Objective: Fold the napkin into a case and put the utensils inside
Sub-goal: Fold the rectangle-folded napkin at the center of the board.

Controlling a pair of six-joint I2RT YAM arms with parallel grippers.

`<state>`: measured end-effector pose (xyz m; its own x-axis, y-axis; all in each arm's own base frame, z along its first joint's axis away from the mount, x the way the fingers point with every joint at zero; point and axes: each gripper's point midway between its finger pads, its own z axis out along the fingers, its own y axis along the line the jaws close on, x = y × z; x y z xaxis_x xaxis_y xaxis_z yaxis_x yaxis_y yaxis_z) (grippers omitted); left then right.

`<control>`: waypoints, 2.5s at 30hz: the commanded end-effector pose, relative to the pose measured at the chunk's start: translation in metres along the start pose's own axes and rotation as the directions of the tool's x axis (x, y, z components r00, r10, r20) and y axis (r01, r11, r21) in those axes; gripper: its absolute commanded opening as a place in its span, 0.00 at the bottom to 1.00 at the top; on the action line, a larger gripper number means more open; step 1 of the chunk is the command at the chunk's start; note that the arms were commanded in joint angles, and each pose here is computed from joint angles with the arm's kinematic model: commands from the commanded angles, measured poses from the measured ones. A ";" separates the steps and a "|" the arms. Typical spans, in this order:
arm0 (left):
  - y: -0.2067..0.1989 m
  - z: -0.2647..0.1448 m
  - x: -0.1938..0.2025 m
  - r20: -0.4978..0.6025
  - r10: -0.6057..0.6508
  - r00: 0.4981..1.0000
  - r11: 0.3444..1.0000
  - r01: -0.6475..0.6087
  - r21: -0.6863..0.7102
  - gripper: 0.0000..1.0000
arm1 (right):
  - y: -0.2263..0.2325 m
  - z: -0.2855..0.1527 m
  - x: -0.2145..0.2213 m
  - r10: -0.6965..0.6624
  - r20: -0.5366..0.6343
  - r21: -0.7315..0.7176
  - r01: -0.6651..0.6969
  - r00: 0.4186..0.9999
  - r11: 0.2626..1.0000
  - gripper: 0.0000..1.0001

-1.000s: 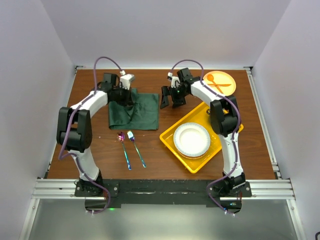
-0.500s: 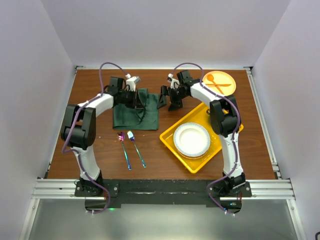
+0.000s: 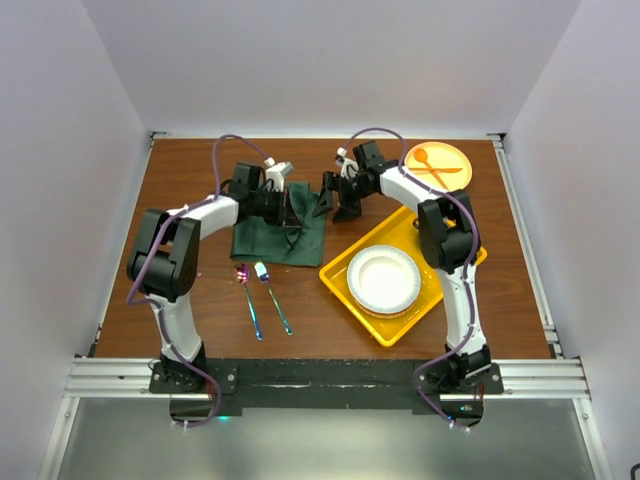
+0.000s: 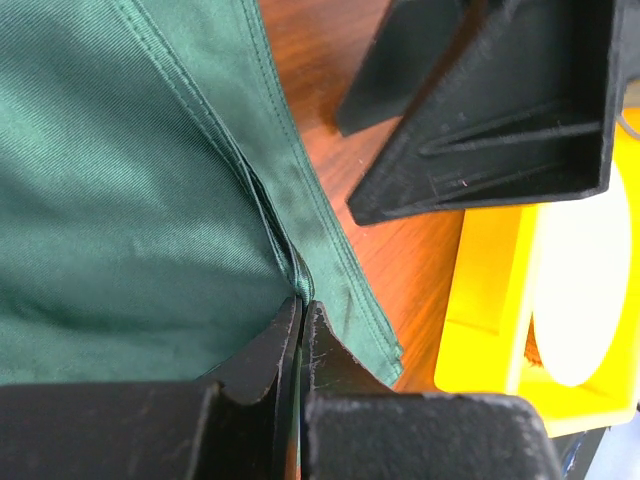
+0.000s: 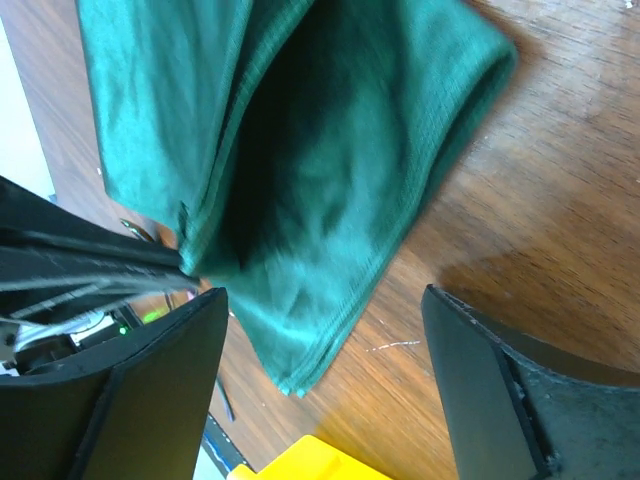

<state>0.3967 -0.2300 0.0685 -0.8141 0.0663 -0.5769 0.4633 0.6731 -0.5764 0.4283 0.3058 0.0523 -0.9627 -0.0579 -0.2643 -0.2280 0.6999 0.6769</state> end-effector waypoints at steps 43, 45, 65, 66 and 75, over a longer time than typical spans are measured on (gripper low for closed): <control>-0.037 -0.033 -0.032 0.122 0.083 0.989 0.991 -0.095 0.096 0.38 | -0.034 0.010 -0.007 0.027 0.026 0.134 -0.030 0.999 0.991 0.28; -0.012 -0.053 -0.038 0.136 0.065 0.988 0.998 -0.068 0.015 0.39 | -0.035 0.009 -0.007 0.021 0.030 0.142 -0.025 0.999 0.990 0.27; 0.096 -0.090 0.018 -0.130 0.085 0.988 0.883 -0.136 -0.450 0.41 | -0.039 0.023 -0.007 0.024 0.033 0.159 -0.029 0.999 0.987 0.21; 0.096 -0.088 0.020 -0.133 0.074 0.988 0.883 -0.127 -0.451 0.40 | -0.040 0.024 -0.006 0.024 0.030 0.160 -0.029 0.999 0.987 0.21; 0.099 -0.093 0.019 -0.164 0.115 0.980 0.861 -0.180 -0.476 0.40 | -0.044 0.025 -0.004 0.028 0.028 0.177 -0.033 0.999 0.984 0.18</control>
<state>0.3913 -0.0987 0.0451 -0.8313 0.2134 -0.5132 0.3411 0.9249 -0.1679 0.4406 0.3013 0.0227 -0.9692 -0.0098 -0.2460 -0.1647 0.7682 0.6186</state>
